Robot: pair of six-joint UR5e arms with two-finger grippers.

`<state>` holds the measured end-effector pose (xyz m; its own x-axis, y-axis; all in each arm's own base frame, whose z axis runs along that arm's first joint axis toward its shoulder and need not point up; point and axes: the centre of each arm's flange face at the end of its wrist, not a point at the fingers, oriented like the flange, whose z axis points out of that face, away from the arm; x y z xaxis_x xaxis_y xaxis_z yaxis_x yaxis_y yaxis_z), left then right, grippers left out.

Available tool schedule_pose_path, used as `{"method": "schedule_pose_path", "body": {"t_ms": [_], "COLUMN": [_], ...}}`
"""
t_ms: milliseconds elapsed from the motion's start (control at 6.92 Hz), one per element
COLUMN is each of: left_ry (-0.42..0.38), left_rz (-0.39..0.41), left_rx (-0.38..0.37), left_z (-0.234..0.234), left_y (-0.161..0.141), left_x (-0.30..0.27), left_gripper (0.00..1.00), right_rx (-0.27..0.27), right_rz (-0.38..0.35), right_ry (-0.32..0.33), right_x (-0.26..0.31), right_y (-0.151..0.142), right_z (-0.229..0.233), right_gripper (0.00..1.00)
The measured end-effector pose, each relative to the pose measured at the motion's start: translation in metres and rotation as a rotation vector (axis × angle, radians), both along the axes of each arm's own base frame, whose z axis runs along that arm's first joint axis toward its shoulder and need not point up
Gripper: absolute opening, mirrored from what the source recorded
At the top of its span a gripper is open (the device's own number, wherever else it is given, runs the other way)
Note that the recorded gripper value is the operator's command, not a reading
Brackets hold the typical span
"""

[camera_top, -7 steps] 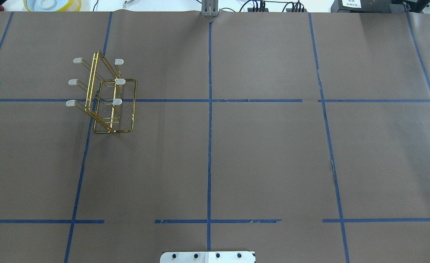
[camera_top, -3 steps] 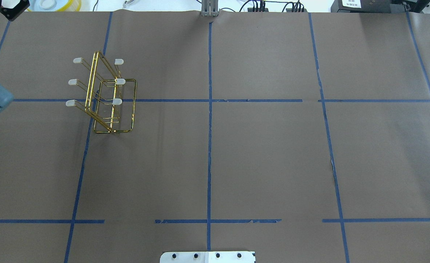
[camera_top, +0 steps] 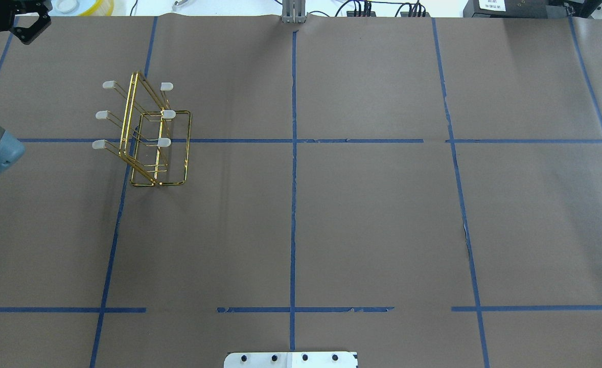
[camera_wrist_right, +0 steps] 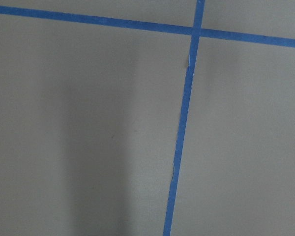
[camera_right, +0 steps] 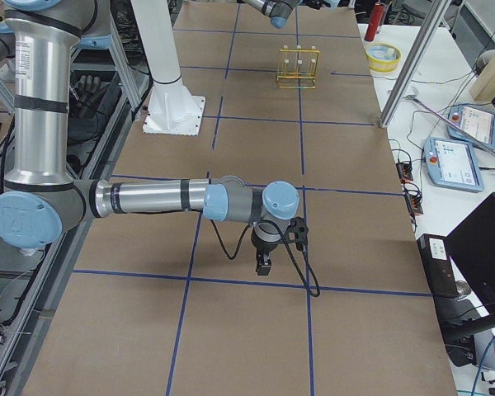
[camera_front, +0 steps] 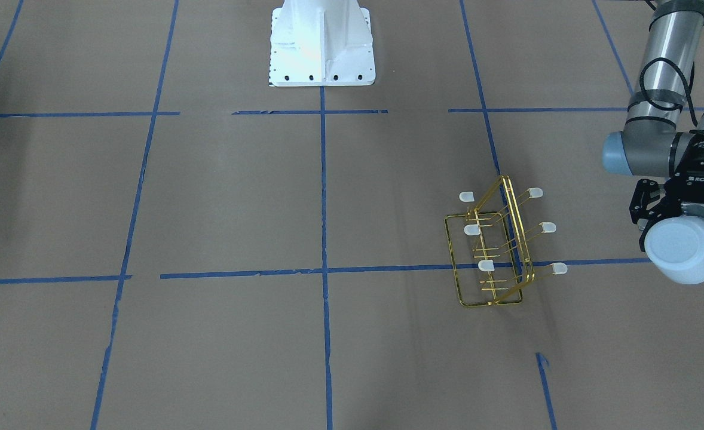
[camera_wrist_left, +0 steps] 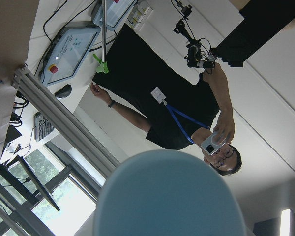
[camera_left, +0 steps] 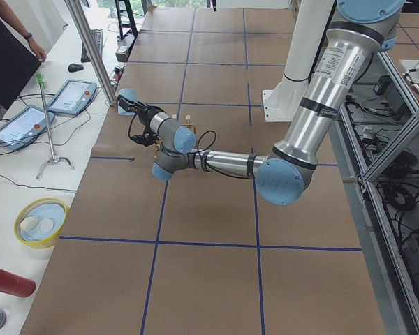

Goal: Hang cup on cup holder
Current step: 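Carry the cup with the left gripper toward the gold rack's top hook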

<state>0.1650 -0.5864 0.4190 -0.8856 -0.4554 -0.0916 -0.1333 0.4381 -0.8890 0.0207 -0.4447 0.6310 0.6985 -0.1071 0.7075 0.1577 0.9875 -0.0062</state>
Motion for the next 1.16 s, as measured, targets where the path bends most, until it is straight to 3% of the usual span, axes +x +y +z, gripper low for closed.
{"method": "schedule_pose_path", "body": {"t_ms": [289, 1156], "left_ry": [0.01, 0.208], "left_rz": [0.013, 0.123], "left_rx": [-0.056, -0.233], "left_z": [0.024, 0.048], "left_y": [0.006, 0.02], "left_x": [0.031, 0.083], "left_gripper": [0.04, 0.05], "right_rx": [0.0, 0.0], "right_rz": [0.0, 0.0], "right_ry": [0.0, 0.0], "right_x": [0.0, 0.0], "right_y": [0.0, 0.0], "right_z": [0.0, 0.0], "right_gripper": [1.0, 1.0]}}
